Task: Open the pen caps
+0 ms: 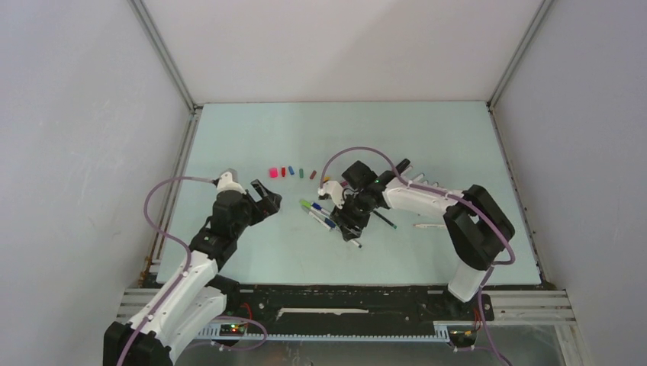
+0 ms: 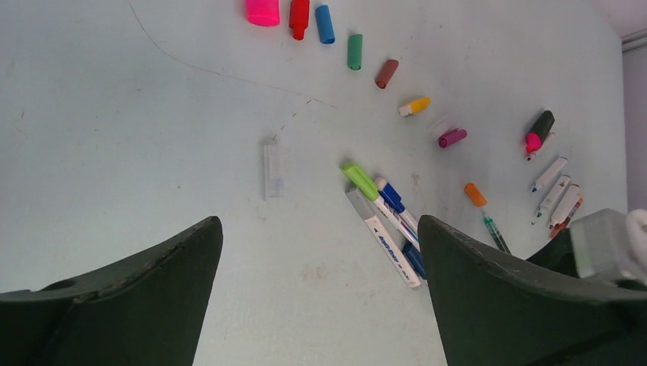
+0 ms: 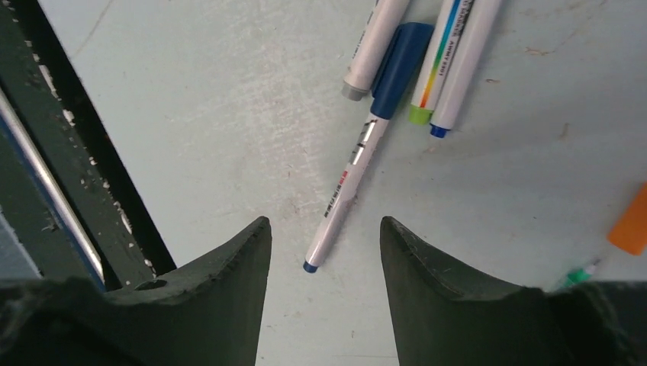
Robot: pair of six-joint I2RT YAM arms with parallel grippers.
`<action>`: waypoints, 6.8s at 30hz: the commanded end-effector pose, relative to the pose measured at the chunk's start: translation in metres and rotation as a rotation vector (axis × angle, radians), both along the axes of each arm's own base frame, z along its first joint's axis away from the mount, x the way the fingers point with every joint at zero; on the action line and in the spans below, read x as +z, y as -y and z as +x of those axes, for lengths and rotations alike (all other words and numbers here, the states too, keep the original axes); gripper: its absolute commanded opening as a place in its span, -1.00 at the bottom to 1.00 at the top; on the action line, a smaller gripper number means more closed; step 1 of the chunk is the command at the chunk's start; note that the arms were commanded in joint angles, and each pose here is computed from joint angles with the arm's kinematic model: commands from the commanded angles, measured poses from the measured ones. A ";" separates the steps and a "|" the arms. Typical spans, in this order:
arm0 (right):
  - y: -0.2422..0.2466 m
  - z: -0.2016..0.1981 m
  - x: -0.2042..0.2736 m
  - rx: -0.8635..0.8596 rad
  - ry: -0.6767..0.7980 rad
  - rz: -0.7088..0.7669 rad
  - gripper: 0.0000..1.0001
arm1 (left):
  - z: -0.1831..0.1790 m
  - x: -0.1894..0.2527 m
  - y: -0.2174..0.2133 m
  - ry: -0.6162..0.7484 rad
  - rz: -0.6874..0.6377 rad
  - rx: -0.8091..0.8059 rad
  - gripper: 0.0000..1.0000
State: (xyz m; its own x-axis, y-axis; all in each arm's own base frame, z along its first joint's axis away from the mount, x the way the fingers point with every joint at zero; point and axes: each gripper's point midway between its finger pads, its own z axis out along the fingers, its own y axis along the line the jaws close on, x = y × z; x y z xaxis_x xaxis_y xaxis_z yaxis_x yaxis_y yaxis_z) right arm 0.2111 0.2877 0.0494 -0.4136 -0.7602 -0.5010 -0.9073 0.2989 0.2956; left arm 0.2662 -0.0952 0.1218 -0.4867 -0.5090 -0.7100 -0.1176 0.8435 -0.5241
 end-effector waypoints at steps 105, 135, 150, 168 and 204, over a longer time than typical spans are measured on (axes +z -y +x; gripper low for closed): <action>0.006 0.001 0.072 -0.132 -0.344 0.308 -1.00 | 0.068 0.101 0.105 0.385 -0.642 -0.076 -1.00; 0.090 0.012 -0.046 -0.181 0.009 -0.341 -0.65 | 0.014 -0.091 -0.014 -0.318 0.040 0.206 -0.95; 0.065 0.024 0.001 -0.151 0.038 -0.161 -0.22 | 0.009 -0.100 -0.025 -0.407 0.105 0.242 -0.18; -0.059 0.082 0.024 -0.118 0.029 0.014 -0.45 | 0.009 -0.001 0.007 0.042 -0.087 0.013 0.73; -0.046 0.093 -0.050 -0.121 0.127 -0.274 -0.71 | 0.005 -0.010 0.032 0.050 -0.268 -0.050 0.74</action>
State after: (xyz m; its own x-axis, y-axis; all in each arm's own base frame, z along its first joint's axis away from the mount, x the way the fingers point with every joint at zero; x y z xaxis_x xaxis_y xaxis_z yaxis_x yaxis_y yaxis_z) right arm 0.2979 0.3381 0.0125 -0.4741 -0.7979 -0.3724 -0.8781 0.4593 0.1340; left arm 0.2711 -0.1151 0.1080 -0.4818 -0.6156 -0.6236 -0.0922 0.7433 -0.6625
